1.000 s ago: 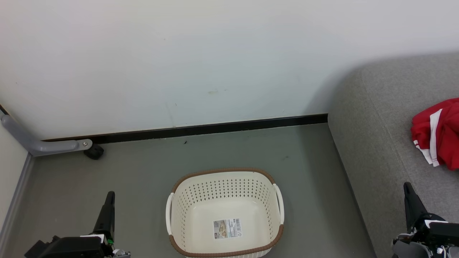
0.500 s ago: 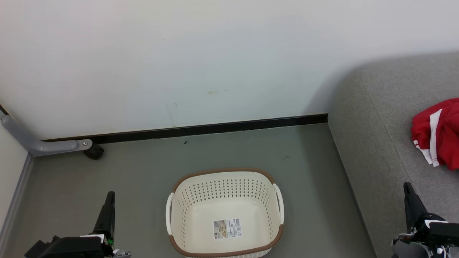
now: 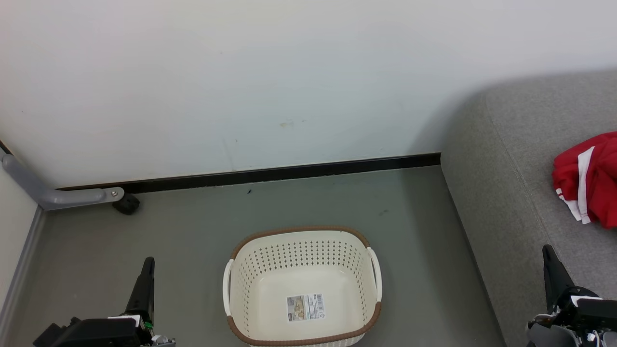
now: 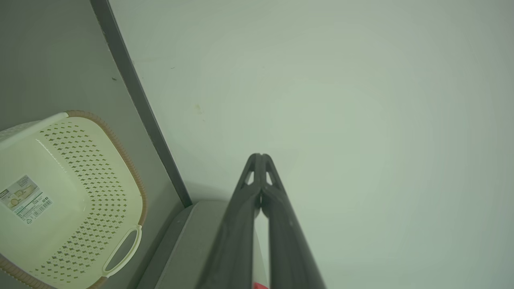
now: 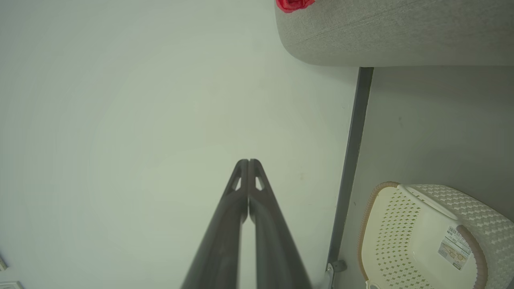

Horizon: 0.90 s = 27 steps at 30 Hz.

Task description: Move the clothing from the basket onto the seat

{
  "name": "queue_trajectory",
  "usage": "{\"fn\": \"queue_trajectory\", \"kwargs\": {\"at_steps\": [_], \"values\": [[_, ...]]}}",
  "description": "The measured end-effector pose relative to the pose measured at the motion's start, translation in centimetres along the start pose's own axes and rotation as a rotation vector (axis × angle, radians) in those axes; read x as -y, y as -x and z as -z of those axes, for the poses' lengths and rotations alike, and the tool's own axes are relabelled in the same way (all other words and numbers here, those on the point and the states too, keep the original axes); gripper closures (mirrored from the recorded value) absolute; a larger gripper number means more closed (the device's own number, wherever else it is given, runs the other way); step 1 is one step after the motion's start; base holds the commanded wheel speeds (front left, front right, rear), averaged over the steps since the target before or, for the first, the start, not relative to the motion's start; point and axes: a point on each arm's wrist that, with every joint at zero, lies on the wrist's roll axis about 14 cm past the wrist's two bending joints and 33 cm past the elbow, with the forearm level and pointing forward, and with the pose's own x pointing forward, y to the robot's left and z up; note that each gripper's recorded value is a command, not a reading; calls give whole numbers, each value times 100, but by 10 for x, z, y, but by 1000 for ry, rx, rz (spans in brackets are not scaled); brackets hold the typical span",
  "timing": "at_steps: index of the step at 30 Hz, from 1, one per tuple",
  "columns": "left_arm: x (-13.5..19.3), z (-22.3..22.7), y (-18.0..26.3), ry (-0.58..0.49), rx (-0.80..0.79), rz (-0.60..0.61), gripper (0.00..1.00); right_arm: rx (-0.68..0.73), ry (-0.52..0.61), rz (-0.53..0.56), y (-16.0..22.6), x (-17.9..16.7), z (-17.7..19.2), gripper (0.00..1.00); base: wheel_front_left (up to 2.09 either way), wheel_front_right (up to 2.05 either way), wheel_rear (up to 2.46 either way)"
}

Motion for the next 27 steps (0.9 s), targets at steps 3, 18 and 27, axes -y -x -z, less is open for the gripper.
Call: {"fn": "queue_trajectory", "kwargs": {"at_steps": [3,18,27], "values": [[0,0,0,0,0,0,100,0,0,0,0,0,0,100,0,0,0],[0,0,0,0,0,0,100,0,0,0,0,0,0,100,0,0,0],[0,0,0,0,0,0,100,0,0,0,0,0,0,100,0,0,0]]}}
